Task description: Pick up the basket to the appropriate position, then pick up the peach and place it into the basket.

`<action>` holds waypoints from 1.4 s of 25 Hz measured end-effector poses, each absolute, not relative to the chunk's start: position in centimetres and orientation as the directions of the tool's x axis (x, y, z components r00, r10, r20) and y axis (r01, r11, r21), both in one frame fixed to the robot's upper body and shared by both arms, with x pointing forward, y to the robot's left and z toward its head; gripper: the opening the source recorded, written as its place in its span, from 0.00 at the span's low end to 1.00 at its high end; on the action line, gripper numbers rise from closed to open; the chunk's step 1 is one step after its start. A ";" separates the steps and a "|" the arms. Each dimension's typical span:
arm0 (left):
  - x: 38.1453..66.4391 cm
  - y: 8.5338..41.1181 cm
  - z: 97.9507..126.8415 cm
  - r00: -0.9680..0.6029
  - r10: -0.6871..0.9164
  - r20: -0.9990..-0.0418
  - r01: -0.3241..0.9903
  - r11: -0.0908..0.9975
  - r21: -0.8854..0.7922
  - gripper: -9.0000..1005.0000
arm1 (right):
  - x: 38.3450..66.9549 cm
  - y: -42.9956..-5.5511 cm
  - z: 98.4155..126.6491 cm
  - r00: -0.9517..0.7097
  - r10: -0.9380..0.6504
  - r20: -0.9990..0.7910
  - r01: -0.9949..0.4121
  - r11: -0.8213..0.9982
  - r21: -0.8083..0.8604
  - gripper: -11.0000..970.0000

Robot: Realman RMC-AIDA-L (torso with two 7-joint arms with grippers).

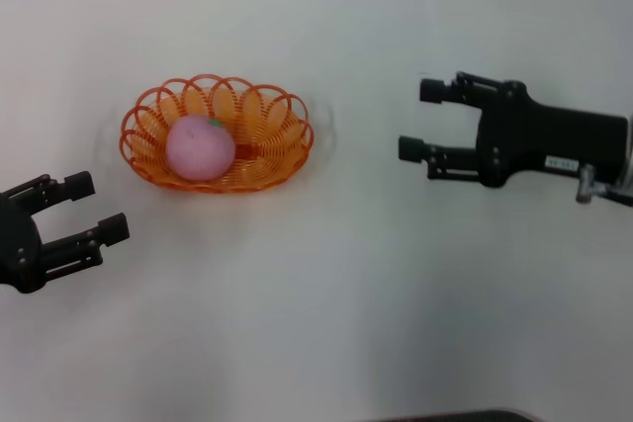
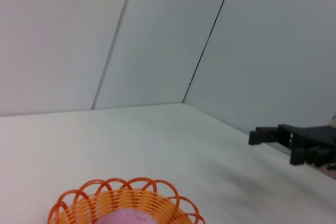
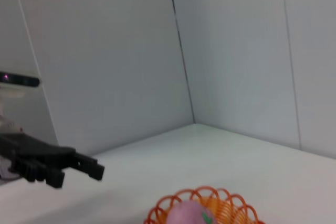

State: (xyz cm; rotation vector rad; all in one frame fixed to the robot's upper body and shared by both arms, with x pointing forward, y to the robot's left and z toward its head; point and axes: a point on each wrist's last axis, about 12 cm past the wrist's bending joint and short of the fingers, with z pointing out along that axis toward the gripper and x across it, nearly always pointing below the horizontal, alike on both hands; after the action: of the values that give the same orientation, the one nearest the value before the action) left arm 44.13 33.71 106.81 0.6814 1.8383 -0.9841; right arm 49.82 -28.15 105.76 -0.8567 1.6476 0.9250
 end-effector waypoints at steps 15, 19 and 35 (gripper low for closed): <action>43.5 33.8 106.3 -0.365 0.091 -0.927 0.806 0.530 -0.265 0.80 | 48.9 -28.3 104.1 -0.279 -0.118 -0.953 -0.862 0.468 0.194 0.89; 43.3 33.8 106.0 -0.332 0.108 -0.937 0.814 0.535 -0.226 0.80 | 48.9 -28.2 104.1 -0.279 -0.118 -0.953 -0.863 0.466 0.195 0.89; 43.3 33.9 105.8 -0.329 0.110 -0.938 0.807 0.548 -0.219 0.79 | 49.0 -27.7 104.1 -0.277 -0.124 -0.953 -0.871 0.451 0.195 0.89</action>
State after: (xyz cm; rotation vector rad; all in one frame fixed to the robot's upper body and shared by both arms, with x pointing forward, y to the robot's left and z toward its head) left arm 43.31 33.86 105.85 0.7616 1.7815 -0.8698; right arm 49.01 -27.68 104.06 -0.8648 1.7048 0.9378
